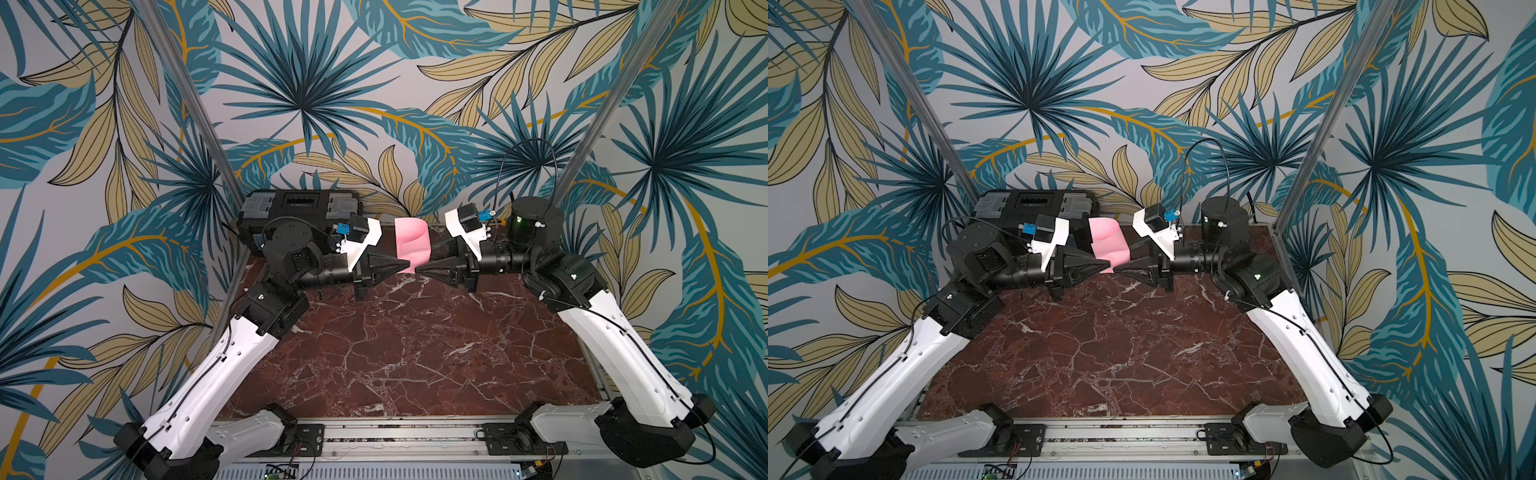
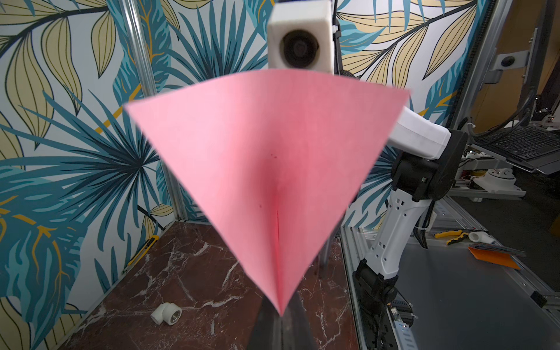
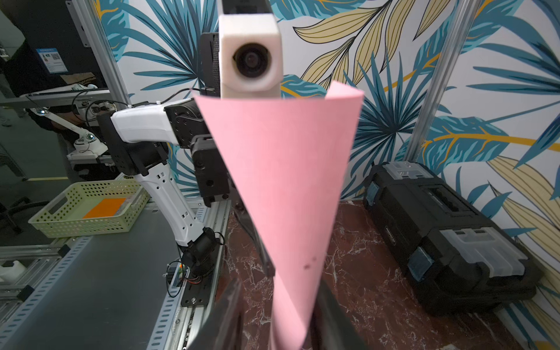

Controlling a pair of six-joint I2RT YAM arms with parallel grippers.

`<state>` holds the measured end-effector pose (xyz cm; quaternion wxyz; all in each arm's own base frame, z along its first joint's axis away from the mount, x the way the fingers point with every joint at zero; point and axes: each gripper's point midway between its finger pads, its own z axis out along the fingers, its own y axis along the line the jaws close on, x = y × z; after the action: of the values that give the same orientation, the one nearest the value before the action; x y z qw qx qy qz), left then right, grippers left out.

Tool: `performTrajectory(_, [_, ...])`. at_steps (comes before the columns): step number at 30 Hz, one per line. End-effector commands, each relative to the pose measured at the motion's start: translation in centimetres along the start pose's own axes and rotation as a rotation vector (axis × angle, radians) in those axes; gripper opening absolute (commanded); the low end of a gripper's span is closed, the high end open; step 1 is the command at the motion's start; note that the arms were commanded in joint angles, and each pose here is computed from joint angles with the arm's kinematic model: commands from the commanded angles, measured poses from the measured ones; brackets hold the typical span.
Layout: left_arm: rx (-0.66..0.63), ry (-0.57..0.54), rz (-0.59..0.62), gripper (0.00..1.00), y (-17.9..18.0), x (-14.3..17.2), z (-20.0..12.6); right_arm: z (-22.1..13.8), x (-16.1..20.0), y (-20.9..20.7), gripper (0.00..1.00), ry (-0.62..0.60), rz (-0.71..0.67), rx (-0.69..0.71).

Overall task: Fold the square paper along the opposite sides
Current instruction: Smooth out the paper.

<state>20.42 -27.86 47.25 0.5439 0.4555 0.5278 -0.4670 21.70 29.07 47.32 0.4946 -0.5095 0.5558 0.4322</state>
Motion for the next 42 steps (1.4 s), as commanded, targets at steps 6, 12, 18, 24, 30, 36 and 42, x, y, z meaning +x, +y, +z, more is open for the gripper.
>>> performTrajectory(6, [-0.003,0.002,0.011,0.00,-0.2,0.3,-0.2,0.2,0.0,-0.5,0.43,0.009,0.011,0.022])
performTrajectory(12, [-0.008,0.000,0.018,0.00,-0.4,0.2,-0.4,0.5,0.1,-0.7,0.34,0.012,0.017,0.012])
performTrajectory(18, [-0.018,-0.002,0.031,0.00,-0.4,0.1,-0.6,0.5,0.4,-0.4,0.25,0.016,0.019,-0.009])
performTrajectory(24, [-0.014,0.002,0.027,0.00,-0.4,0.2,-0.5,0.5,0.4,-0.4,0.17,0.015,0.017,-0.009])
performTrajectory(30, [-0.023,0.006,0.027,0.00,-0.1,0.3,-0.5,0.5,0.5,-0.2,0.16,0.017,0.019,-0.020])
performTrajectory(36, [-0.039,0.010,0.029,0.00,0.4,0.4,-0.7,0.2,0.4,0.8,0.18,0.014,0.007,-0.054])
performTrajectory(42, [-0.049,0.008,0.021,0.00,1.2,0.4,-0.9,0.0,0.4,1.5,0.18,0.016,-0.001,-0.080])
